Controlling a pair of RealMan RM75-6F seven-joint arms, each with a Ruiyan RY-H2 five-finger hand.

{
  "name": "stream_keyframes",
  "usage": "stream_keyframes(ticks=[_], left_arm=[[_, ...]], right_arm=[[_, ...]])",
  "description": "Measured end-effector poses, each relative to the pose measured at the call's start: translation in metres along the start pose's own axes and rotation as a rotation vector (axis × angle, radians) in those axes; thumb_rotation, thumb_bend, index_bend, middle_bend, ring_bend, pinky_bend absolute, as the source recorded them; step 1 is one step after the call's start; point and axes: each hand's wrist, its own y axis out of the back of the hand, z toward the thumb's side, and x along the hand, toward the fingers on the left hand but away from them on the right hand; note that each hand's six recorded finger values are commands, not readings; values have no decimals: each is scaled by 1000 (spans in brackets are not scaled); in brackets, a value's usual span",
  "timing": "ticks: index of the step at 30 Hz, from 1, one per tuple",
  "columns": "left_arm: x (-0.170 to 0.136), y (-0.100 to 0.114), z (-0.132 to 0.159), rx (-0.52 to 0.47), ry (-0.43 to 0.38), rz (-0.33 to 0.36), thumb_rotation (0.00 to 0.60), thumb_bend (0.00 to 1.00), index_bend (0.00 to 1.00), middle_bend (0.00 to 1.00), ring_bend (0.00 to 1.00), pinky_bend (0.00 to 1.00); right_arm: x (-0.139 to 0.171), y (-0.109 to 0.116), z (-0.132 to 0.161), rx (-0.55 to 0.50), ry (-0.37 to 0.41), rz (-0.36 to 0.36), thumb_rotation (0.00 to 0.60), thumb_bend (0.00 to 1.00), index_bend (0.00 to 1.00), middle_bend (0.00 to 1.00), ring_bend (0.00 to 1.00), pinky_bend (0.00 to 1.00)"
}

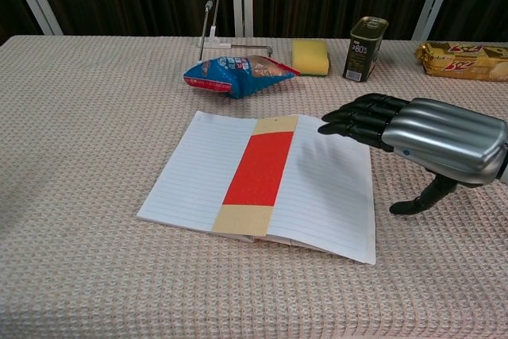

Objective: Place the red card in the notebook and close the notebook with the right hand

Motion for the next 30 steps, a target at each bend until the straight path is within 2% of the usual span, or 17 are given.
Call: stream_keyframes(ticks=[5,12,21,30], left_arm=[[1,0,1,-1,-2,0,600,24,175,131,89,163],[-2,1,-2,0,5,2,600,25,175,131,89,163],[-2,0,-2,-1,3,2,600,25,175,131,89,163],[-3,1,-5,1,12,2,600,25,175,131,89,163]], right_arm=[[-9,-2,4,8,11,0,600,0,0,0,0,0],[-18,4,7,7,19,-39,600,0,0,0,0,0],[-28,16,16,-4,48,-86,600,0,0,0,0,0],[-38,38,27,-16,86,-151,600,1,0,1,0,0]])
